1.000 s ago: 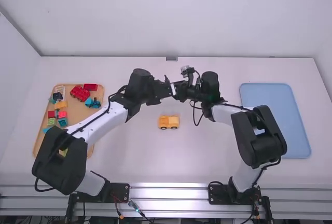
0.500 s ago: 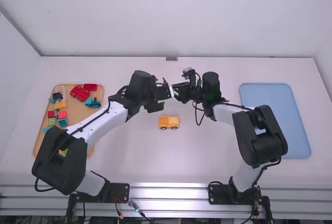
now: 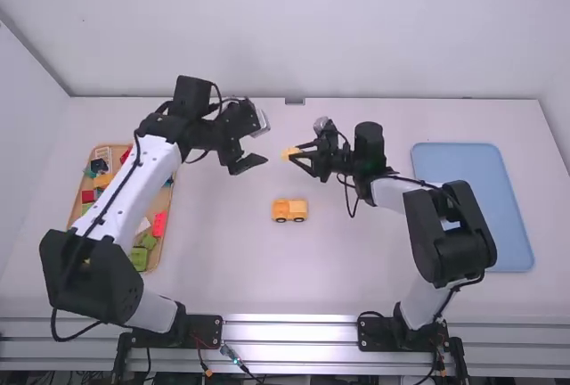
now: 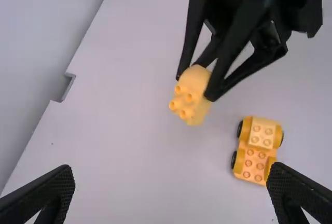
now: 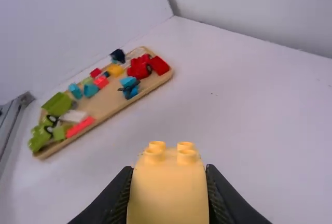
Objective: Assemble lego blocks to make yellow taxi
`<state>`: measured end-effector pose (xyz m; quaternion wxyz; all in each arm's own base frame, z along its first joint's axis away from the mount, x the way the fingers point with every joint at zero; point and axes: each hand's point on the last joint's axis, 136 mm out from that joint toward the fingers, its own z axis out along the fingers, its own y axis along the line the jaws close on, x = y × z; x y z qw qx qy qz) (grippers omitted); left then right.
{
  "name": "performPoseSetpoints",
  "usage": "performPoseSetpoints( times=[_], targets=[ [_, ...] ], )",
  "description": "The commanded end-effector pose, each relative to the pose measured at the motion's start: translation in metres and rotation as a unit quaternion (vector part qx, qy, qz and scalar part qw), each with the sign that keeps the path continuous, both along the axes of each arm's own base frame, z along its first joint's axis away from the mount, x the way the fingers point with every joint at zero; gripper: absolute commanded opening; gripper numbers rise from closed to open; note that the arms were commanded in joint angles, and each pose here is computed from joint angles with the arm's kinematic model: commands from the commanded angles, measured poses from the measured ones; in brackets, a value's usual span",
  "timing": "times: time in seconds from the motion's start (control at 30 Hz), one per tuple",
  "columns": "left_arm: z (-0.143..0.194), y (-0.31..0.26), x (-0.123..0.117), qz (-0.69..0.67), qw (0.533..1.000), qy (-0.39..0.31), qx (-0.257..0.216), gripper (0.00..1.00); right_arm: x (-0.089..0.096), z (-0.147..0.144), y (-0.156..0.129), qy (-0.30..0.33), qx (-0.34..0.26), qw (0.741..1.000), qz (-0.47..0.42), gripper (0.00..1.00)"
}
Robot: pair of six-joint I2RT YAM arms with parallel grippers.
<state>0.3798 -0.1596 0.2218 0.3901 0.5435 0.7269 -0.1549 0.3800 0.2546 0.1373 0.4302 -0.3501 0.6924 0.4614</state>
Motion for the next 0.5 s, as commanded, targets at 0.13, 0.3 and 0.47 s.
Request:
performPoseSetpoints(
  times=[0.13,0.3,0.47],
  targets=[
    [-0.021,-0.018,-0.013,-0.068,0.996,0.052,-0.023,0.99,-0.034,0.026,0.010,-0.097,0.034,0.987,0.122,0.29],
    [-0.036,-0.032,-0.036,-0.143,0.987,0.065,-0.026,0.99,-0.044,0.031,0.011,-0.121,0.044,0.980,0.152,0.29],
    [-0.040,-0.037,-0.035,-0.147,0.985,0.077,-0.049,0.99,-0.052,0.033,0.011,-0.133,0.052,0.974,0.176,0.29]
  ],
)
